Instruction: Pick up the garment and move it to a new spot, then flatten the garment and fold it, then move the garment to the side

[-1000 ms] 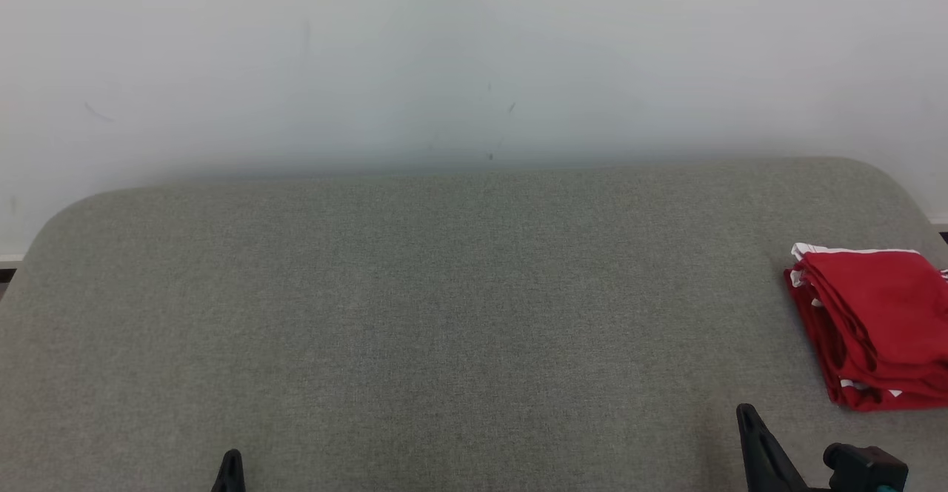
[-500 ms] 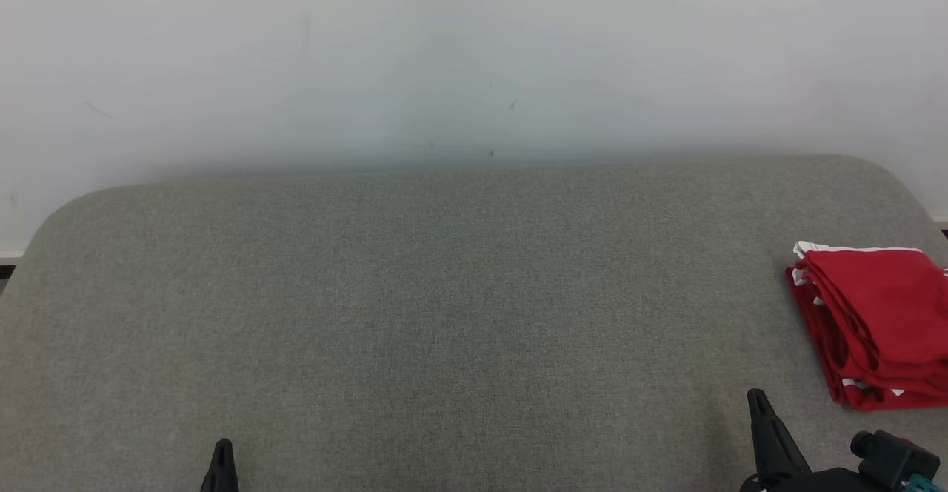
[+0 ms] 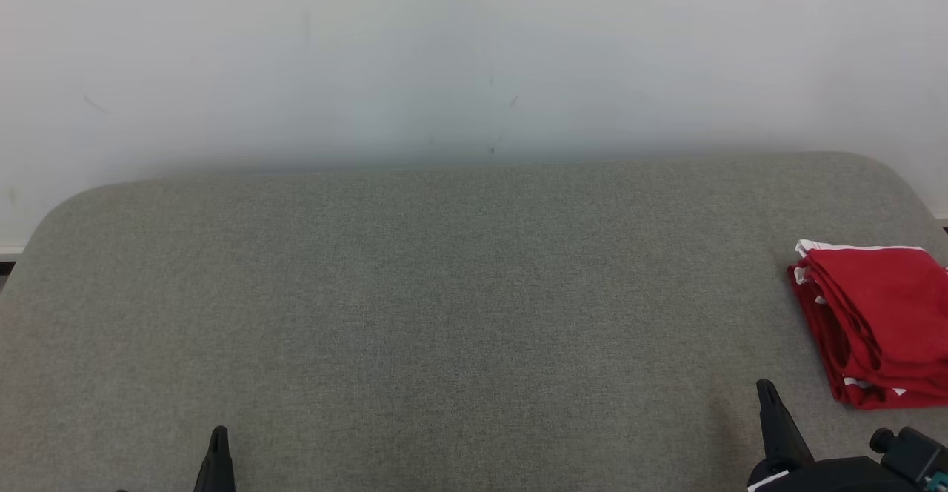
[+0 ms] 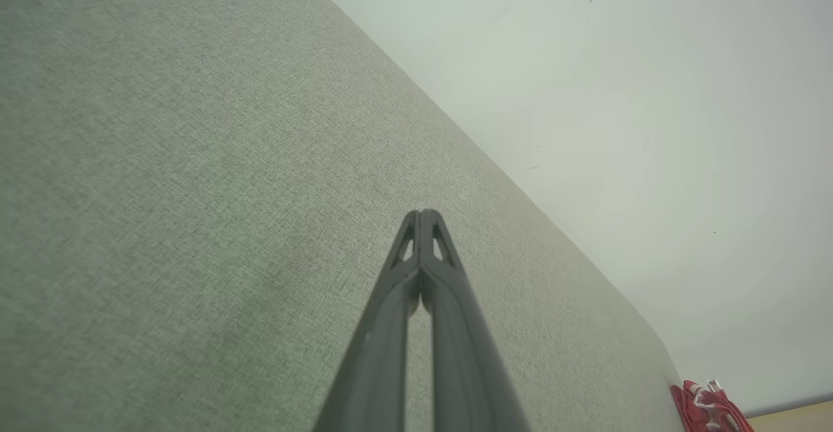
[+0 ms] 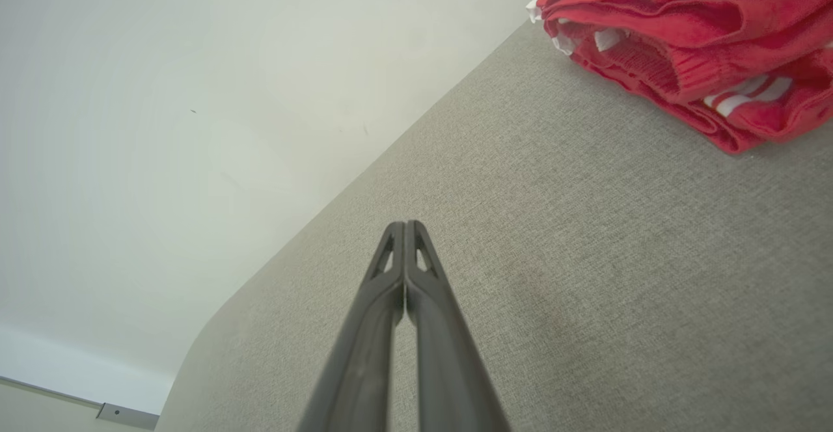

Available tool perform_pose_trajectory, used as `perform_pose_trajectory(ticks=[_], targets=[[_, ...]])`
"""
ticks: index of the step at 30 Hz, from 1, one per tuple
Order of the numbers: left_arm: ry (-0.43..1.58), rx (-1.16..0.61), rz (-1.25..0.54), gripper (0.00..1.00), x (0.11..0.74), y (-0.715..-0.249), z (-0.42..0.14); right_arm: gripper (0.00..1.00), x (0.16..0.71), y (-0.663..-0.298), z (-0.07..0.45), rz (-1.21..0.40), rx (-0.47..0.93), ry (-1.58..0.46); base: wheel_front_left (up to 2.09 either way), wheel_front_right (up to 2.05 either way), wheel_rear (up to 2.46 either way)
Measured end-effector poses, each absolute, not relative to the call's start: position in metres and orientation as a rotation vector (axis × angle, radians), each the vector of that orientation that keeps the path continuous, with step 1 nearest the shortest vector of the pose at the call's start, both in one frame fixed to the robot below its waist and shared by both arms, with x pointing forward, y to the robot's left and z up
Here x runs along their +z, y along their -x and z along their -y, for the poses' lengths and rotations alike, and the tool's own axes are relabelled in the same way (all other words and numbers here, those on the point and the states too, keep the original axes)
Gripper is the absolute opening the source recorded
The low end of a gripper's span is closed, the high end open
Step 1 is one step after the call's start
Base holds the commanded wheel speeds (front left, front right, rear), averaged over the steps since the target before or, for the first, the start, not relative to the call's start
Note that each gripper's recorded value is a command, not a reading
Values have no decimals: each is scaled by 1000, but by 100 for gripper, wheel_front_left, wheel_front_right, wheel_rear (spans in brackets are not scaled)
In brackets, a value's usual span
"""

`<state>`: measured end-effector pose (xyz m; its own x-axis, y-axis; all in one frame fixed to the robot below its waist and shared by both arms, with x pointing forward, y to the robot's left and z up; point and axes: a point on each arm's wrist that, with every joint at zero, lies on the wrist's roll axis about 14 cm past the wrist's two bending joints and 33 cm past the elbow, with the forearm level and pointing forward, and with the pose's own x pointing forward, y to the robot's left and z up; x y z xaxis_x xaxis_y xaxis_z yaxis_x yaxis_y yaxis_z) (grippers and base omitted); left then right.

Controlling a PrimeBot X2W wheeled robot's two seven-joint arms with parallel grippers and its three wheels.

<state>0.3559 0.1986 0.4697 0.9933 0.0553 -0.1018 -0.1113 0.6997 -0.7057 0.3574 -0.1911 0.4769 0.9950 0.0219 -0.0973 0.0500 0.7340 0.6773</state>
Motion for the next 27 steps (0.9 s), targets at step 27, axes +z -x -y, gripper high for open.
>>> perform_pose_trajectory(ticks=[27], targets=[[1100,88,-60,0,480,-369,-200,0,486,-369,196,-74,-33,-1072,0,0,0]])
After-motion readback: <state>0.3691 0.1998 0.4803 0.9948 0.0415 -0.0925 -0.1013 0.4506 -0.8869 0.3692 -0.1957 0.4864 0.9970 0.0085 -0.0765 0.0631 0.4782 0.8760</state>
